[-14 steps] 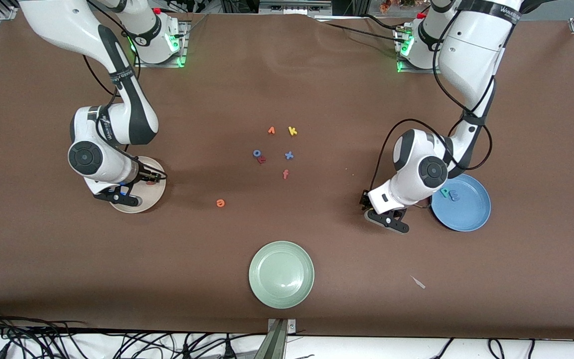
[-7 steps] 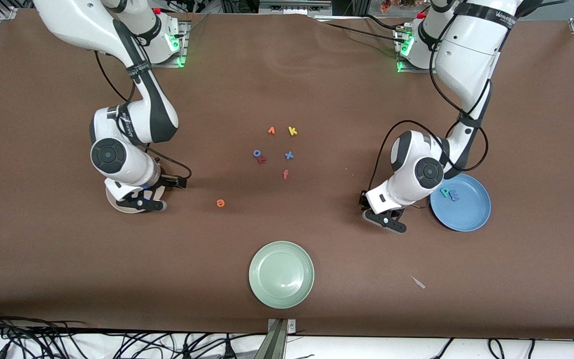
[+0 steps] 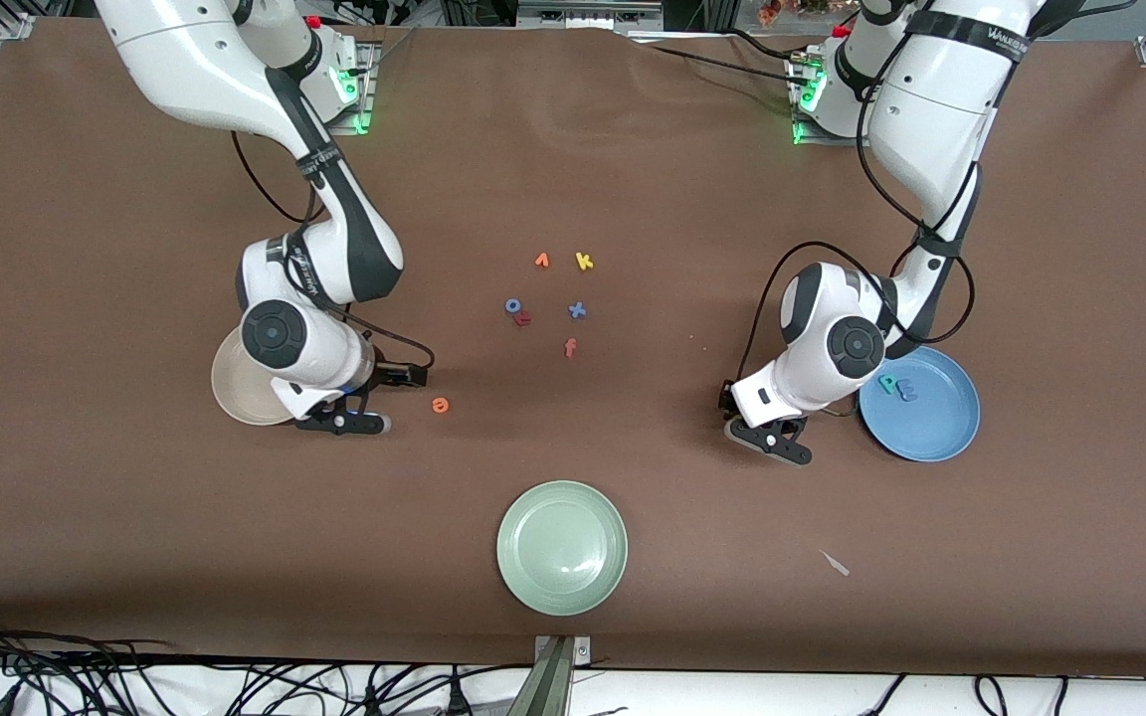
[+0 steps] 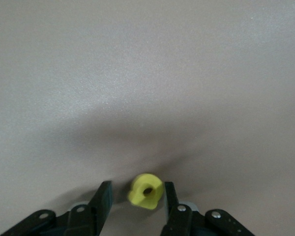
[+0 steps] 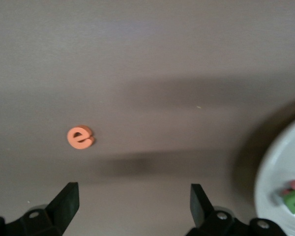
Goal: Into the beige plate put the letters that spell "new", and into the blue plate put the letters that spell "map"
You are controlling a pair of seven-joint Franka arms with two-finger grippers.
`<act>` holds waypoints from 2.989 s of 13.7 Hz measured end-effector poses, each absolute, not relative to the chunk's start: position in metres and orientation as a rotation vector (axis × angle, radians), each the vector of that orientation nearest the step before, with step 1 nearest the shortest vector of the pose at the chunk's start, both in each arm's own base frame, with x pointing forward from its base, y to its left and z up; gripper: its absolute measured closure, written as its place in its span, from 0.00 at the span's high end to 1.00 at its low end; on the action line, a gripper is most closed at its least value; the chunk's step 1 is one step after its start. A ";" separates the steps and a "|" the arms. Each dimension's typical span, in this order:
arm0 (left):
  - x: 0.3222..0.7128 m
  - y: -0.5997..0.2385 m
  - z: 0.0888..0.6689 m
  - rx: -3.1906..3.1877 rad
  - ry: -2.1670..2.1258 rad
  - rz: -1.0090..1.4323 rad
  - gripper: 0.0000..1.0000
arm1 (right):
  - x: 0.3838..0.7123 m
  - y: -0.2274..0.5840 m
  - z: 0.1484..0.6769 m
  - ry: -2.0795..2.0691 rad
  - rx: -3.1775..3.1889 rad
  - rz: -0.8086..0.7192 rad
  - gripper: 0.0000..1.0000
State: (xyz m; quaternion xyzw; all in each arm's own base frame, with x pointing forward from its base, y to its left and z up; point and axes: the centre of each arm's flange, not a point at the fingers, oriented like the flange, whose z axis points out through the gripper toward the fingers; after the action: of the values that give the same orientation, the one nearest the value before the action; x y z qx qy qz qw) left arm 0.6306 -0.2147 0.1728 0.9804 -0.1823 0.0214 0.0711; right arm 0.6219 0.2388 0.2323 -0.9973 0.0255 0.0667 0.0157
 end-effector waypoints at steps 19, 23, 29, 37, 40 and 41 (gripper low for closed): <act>0.600 0.006 0.272 3.026 -0.434 -0.059 0.30 | 0.627 0.293 0.173 -0.010 -3.075 0.102 0.98; 0.575 0.063 0.264 3.066 -0.521 -0.131 0.30 | 0.625 0.296 0.173 -0.012 -3.070 0.116 0.74; 0.570 0.071 0.253 3.053 -0.552 -0.154 0.56 | 0.627 0.295 0.176 -0.007 -3.069 0.118 0.39; 0.562 0.078 0.291 3.080 -0.533 -0.058 1.00 | 0.631 0.295 0.186 -0.005 -3.072 0.148 0.28; 0.551 0.061 0.353 3.093 -0.560 0.025 1.00 | 0.648 0.278 0.212 0.009 -3.084 0.208 0.28; 0.545 0.053 0.373 3.098 -0.532 0.016 1.00 | 0.653 0.265 0.222 0.012 -3.088 0.234 0.28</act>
State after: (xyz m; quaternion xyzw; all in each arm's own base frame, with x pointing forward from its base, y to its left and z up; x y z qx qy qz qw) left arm 0.5448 0.0528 0.3735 0.9856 -0.1692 0.0051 -0.0011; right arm 0.6528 0.2646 0.2216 -0.9969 0.0037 0.0756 0.0223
